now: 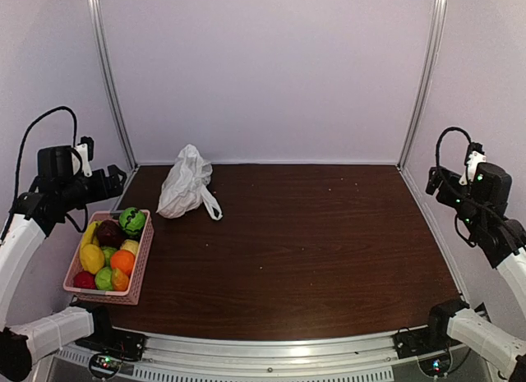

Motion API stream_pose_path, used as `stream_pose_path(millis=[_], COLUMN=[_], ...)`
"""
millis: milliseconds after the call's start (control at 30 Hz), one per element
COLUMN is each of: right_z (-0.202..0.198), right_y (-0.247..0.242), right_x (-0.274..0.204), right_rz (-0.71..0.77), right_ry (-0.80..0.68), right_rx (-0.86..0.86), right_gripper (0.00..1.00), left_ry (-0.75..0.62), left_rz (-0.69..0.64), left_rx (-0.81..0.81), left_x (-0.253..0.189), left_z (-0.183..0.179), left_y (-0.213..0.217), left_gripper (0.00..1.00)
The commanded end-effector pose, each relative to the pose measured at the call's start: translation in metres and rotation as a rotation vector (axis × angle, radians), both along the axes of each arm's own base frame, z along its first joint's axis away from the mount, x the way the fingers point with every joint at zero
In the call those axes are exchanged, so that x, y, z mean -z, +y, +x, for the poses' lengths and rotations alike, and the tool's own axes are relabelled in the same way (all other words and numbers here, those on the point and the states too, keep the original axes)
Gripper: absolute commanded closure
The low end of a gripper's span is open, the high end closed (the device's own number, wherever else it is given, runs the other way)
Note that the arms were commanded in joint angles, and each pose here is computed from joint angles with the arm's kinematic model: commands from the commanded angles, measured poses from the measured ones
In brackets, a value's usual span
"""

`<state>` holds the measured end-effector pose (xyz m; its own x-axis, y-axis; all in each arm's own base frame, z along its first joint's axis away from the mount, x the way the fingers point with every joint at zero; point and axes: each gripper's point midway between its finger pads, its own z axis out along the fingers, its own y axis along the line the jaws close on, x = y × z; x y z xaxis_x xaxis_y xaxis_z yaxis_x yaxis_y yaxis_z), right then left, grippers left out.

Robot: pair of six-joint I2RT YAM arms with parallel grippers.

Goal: Untie the knot of the plastic bag and take out the fruit
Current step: Pick up the takeout bag from the corner of the board.

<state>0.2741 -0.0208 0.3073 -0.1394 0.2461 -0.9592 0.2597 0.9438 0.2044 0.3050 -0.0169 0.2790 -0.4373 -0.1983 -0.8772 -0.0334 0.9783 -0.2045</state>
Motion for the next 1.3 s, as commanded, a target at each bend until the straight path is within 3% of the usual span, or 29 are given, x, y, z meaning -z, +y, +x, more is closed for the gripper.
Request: stream_pose_path(millis=[0,300,567,933,1267], right_z=[0.003,0.005,0.011,0.022,0.028], right_y=[-0.01,-0.015,-0.008,0.01,0.016], right_x=[0.007,0.012,0.014,0.015,0.017], right_rz=[0.031,0.048,0.055,0.06,0.06], right_ry=[-0.003,-0.003,-0.001,0.021,0.043], right_rx=[0.062,0.096,0.054,-0.051,-0.083], right_gripper=[0.0,0.0,0.0,0.0,0.0], left_ry=[-0.056,-0.085,-0.092,-0.017,0.0], left_rz=[-0.008,-0.032,-0.077,0.006,-0.009], left_rx=[-0.044,-0.083,0.05,0.18,0.211], left_x=[-0.012,-0.017,-0.017,0.0,0.011], left_z=[0.004,0.01,0.03,0.1,0.168], left_y=[0.005,0.008,-0.023,-0.107,-0.144], left_gripper=[0.02,0.02,0.02,0.02,0.02])
